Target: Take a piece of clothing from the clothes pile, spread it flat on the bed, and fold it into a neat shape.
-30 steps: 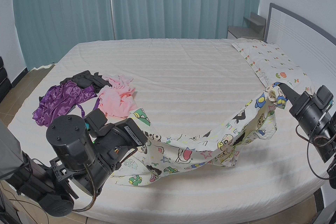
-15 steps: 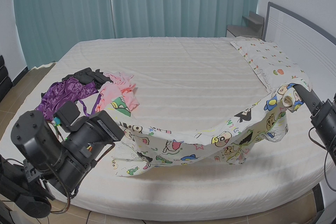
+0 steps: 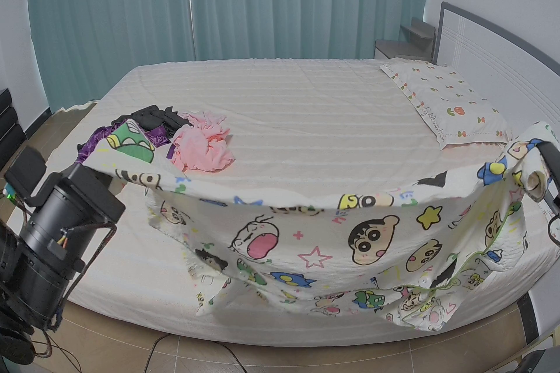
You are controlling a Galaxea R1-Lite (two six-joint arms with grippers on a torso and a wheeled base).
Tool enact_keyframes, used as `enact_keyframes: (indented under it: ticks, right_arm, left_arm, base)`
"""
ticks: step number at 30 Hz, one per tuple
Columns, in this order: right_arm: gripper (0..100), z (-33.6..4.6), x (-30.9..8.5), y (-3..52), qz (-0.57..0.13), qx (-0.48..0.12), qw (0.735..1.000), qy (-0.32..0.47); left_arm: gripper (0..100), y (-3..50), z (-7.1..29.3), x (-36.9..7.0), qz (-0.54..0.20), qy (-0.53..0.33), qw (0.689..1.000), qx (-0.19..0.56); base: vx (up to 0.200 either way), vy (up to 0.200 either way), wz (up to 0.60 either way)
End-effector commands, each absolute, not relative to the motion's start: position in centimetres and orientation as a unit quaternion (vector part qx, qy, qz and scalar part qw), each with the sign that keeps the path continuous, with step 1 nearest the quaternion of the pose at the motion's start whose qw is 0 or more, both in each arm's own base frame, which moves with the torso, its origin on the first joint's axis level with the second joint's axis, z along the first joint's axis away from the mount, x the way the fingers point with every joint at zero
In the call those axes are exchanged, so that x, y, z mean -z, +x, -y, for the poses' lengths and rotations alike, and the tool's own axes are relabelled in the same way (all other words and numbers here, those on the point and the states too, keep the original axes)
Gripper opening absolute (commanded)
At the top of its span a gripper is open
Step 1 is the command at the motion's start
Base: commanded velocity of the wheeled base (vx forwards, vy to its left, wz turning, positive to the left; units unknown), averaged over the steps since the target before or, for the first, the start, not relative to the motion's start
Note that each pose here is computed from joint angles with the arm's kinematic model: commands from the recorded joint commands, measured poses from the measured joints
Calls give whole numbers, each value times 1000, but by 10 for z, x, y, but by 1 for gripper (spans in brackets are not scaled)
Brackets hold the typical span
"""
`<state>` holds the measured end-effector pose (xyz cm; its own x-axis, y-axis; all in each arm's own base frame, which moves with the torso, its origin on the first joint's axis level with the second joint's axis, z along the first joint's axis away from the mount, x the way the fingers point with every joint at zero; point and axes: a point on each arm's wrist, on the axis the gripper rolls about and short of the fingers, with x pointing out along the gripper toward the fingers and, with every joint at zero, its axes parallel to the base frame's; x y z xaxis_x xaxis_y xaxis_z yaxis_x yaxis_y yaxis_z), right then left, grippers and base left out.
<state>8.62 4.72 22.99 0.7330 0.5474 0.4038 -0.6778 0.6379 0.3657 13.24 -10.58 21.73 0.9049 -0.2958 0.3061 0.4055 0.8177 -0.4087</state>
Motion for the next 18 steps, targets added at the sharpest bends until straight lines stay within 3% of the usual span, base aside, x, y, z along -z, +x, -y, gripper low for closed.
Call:
enact_keyframes:
  ticks: [1, 18]
  right_arm:
    - [0, -40, -242, 71, 170, -353, 884, 255]
    - [0, -31, -243, 51, 162, -375, 878, 249]
  left_arm:
    - [0, 118, 93, -228, 143, -254, 938, 188]
    - [0, 111, 87, -224, 137, -253, 939, 188]
  base:
    - [0, 0, 0]
    - [0, 0, 0]
